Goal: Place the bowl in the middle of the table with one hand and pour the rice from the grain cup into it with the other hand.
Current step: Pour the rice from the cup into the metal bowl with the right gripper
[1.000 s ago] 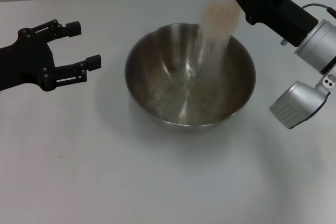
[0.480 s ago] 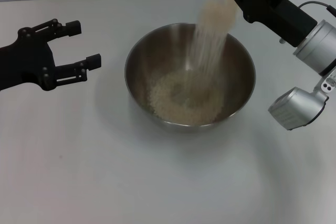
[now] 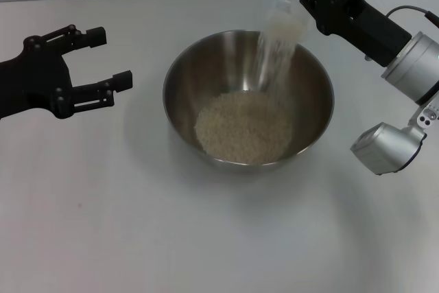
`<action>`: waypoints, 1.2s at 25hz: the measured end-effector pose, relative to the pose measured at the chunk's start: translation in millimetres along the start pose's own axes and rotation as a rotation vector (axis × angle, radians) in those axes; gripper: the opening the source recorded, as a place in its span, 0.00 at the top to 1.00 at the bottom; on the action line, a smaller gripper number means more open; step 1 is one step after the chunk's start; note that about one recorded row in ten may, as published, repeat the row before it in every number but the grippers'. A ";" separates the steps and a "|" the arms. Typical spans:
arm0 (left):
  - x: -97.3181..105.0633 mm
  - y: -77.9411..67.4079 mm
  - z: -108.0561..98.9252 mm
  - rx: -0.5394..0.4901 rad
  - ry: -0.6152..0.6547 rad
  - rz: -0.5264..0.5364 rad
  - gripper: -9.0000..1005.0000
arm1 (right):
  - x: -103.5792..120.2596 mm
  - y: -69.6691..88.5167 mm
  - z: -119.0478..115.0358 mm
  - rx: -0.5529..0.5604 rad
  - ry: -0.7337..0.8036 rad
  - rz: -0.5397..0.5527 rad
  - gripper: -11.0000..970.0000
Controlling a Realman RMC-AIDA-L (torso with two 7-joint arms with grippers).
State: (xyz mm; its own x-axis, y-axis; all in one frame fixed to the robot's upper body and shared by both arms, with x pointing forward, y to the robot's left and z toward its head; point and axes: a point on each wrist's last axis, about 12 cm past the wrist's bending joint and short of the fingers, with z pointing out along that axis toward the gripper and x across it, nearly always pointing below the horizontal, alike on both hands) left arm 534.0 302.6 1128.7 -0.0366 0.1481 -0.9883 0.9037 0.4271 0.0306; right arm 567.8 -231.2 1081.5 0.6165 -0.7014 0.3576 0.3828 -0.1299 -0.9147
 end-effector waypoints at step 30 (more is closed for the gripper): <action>-0.5 0.2 1.4 0.002 -0.001 0.012 0.17 | -5.2 -1.2 0.2 0.020 -0.015 -0.069 0.97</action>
State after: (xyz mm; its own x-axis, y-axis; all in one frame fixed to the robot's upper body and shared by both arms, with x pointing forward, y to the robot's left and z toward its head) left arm 534.8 301.4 1128.9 -0.0255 0.1519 -0.9881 0.9048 0.4239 0.0419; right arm 564.3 -227.3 1080.8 0.5985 -0.6804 0.4229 0.4382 -0.1638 -0.8838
